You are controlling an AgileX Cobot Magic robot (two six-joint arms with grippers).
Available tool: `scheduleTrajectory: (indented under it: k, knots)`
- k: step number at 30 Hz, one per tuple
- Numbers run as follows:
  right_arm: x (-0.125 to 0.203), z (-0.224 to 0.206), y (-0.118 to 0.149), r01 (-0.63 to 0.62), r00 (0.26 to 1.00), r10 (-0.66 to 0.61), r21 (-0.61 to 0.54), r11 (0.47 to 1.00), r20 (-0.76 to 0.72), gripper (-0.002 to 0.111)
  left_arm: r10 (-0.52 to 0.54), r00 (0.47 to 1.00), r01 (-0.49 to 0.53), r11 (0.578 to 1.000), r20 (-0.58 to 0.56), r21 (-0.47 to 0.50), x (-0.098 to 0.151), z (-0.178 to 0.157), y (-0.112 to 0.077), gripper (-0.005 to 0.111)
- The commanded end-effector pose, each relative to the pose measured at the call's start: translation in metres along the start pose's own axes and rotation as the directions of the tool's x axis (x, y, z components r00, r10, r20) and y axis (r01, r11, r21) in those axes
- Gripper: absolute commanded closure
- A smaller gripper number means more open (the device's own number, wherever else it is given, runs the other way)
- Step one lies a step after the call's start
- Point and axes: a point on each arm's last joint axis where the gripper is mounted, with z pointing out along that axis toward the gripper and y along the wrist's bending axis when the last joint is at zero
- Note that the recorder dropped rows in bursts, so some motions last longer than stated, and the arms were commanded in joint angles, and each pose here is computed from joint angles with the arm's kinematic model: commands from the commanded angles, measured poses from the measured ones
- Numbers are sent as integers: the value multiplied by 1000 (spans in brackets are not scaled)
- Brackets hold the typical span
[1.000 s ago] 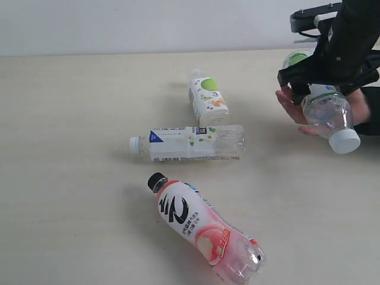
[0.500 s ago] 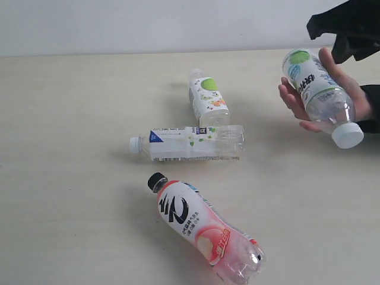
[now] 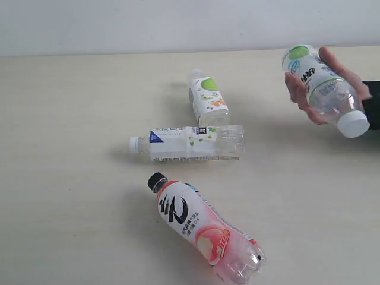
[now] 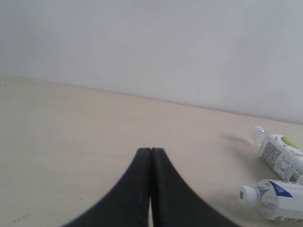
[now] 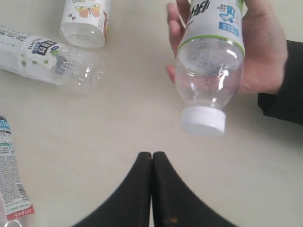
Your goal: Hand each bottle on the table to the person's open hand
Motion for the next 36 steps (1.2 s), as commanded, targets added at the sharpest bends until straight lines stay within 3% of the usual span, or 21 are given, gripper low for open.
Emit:
scheduleTrajectory:
  k: [1, 4, 13, 27, 36]
  knots:
    - [32, -18, 4, -23, 979, 30, -35, 999, 200, 108, -6, 1000, 6, 1000, 7, 2, 1, 0, 0, 107]
    - [50, -37, 7, -25, 955, 39, -51, 998, 295, 108, -6, 1000, 6, 1000, 7, 2, 1, 0, 0, 107]
    - [92, -70, 11, 8, 941, 12, -58, 998, 339, 108, -6, 1000, 6, 1000, 7, 2, 1, 0, 0, 107]
    - [134, -107, 11, 45, 825, -34, -5, 999, 565, 108, -6, 1000, 6, 1000, 7, 2, 1, 0, 0, 107]
    - [137, -109, 12, 43, 819, -27, -15, 999, 573, 108, -6, 1000, 6, 1000, 7, 2, 1, 0, 0, 107]
